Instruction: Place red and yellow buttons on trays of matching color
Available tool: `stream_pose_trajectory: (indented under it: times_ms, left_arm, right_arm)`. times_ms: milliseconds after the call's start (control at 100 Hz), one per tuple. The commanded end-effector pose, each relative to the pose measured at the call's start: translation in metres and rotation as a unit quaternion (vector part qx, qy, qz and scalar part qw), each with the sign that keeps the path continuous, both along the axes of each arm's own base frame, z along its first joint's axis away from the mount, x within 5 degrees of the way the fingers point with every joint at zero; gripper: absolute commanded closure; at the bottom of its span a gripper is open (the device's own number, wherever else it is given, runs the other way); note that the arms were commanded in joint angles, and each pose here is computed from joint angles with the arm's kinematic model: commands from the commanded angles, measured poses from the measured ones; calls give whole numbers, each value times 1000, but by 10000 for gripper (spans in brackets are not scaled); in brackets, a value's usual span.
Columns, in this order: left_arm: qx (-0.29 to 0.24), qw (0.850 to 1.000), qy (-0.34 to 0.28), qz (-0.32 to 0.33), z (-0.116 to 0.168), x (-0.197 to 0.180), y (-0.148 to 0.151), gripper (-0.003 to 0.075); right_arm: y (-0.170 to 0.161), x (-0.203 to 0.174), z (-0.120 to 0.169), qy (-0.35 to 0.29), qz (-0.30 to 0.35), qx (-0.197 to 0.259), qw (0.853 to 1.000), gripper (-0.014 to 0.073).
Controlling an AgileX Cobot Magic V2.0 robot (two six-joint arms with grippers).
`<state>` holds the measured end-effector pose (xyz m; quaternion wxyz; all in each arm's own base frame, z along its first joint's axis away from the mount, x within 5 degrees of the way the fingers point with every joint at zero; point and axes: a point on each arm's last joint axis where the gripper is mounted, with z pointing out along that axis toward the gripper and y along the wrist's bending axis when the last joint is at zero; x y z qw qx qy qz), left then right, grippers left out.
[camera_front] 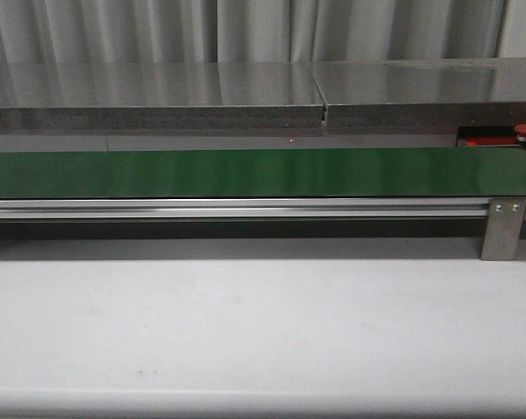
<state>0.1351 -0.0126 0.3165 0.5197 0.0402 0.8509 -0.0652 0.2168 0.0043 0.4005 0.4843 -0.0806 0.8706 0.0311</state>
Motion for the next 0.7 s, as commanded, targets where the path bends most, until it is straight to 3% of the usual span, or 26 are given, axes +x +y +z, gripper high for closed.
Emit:
stream_pose_trajectory:
  times_ms: [0,300,580,690]
  left_arm:
    - [-12,999,-43,8,15,2,0,739]
    - [-12,999,-43,8,15,2,0,739]
    - [-12,999,-43,8,15,2,0,739]
    - [-12,999,-43,8,15,2,0,739]
  right_arm:
    - [-1,-27,-3,-61,-17,1,998,-50]
    - [2,-96,-57,-73,-23,6,997,-50]
    - [4,-126,-65,-110,-26,14,994,-45]
    - [4,-126,-65,-110,-26,13,994,50]
